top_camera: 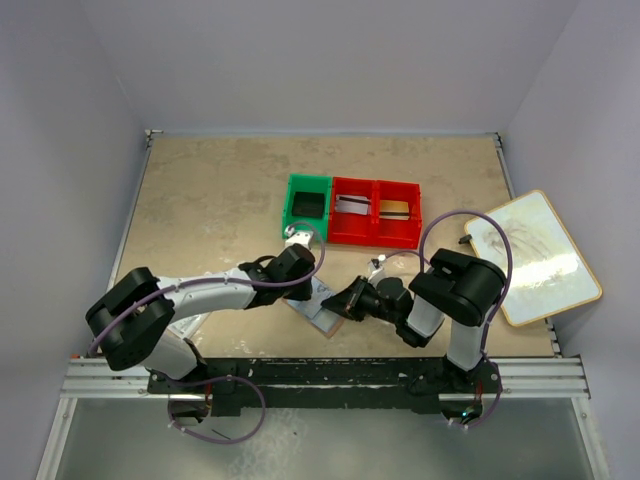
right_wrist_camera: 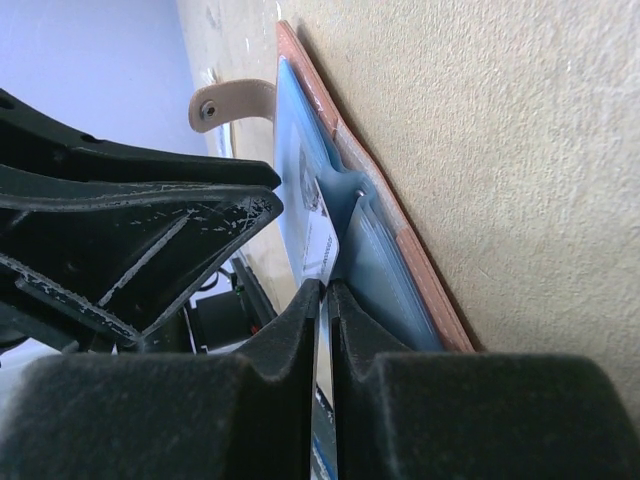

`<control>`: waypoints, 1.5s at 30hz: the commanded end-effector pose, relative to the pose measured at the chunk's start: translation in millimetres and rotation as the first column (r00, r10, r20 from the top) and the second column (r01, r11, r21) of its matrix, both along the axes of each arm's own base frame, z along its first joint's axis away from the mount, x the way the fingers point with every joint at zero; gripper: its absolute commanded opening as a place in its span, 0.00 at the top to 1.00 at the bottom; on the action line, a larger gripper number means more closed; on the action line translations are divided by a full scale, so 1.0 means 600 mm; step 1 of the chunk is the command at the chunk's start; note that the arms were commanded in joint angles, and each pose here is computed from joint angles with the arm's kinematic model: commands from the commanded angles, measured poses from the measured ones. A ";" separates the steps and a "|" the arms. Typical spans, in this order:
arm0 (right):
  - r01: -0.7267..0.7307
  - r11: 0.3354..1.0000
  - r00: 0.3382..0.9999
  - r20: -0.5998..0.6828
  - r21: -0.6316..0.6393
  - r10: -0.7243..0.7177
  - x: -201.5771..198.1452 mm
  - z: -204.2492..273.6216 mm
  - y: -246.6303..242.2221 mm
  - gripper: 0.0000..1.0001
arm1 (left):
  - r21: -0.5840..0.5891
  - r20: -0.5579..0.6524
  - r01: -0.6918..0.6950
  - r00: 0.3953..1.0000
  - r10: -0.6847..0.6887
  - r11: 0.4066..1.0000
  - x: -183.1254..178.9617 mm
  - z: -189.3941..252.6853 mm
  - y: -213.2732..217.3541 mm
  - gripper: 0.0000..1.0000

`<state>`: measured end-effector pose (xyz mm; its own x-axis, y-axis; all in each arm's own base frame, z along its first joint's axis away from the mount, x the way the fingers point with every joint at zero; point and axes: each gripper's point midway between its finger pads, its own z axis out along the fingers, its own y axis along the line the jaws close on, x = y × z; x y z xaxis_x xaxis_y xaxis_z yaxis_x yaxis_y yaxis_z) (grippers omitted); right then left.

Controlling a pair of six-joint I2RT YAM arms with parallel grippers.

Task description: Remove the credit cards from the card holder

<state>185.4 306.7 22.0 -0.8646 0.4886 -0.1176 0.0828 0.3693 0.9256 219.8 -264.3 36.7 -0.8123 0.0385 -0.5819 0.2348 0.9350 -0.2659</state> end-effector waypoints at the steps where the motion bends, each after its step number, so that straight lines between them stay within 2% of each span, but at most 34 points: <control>1: 0.018 1.000 1.000 0.011 -0.003 -0.018 0.004 0.000 -0.002 0.89 | -0.011 0.019 -0.030 0.999 0.030 0.999 0.004 0.000 0.002 0.77; 8: 0.040 0.999 0.999 0.021 0.018 -0.041 0.014 0.009 0.002 0.80 | 0.033 0.007 -0.069 0.998 0.069 0.997 -0.010 -0.022 0.034 0.80; 16: 0.074 0.997 0.997 0.038 -0.019 -0.073 0.034 0.018 0.026 0.77 | 0.007 0.004 -0.057 0.998 0.057 0.998 -0.010 -0.015 0.025 0.80; 20: 0.107 0.993 0.994 0.031 -0.045 -0.105 0.038 0.013 0.017 0.78 | 0.007 0.003 -0.053 0.999 0.053 0.999 -0.011 -0.013 0.024 0.80; 26: 0.078 0.997 0.995 0.057 -0.021 -0.077 0.035 0.027 0.036 0.83 | 0.007 -0.001 -0.053 0.999 0.053 0.999 -0.012 -0.015 0.025 0.81; 32: 0.077 0.997 0.995 0.062 -0.015 -0.076 0.034 0.032 0.041 0.81 | 0.006 0.005 -0.056 0.998 0.056 0.998 -0.011 -0.011 0.025 0.81; 39: 0.098 0.995 0.994 0.056 -0.022 -0.097 0.034 0.026 0.032 0.92 | 0.008 0.006 -0.053 0.999 0.053 0.999 -0.009 -0.007 0.023 0.81; 43: 0.108 0.994 0.994 0.037 -0.025 -0.107 0.029 0.021 0.024 0.93 | 0.009 0.007 -0.050 0.999 0.050 0.999 -0.008 -0.005 0.022 0.82; 45: 0.114 0.993 0.993 0.028 -0.019 -0.113 0.027 0.021 0.021 0.91 | 0.005 0.006 -0.049 0.999 0.049 0.999 -0.008 -0.004 0.021 0.82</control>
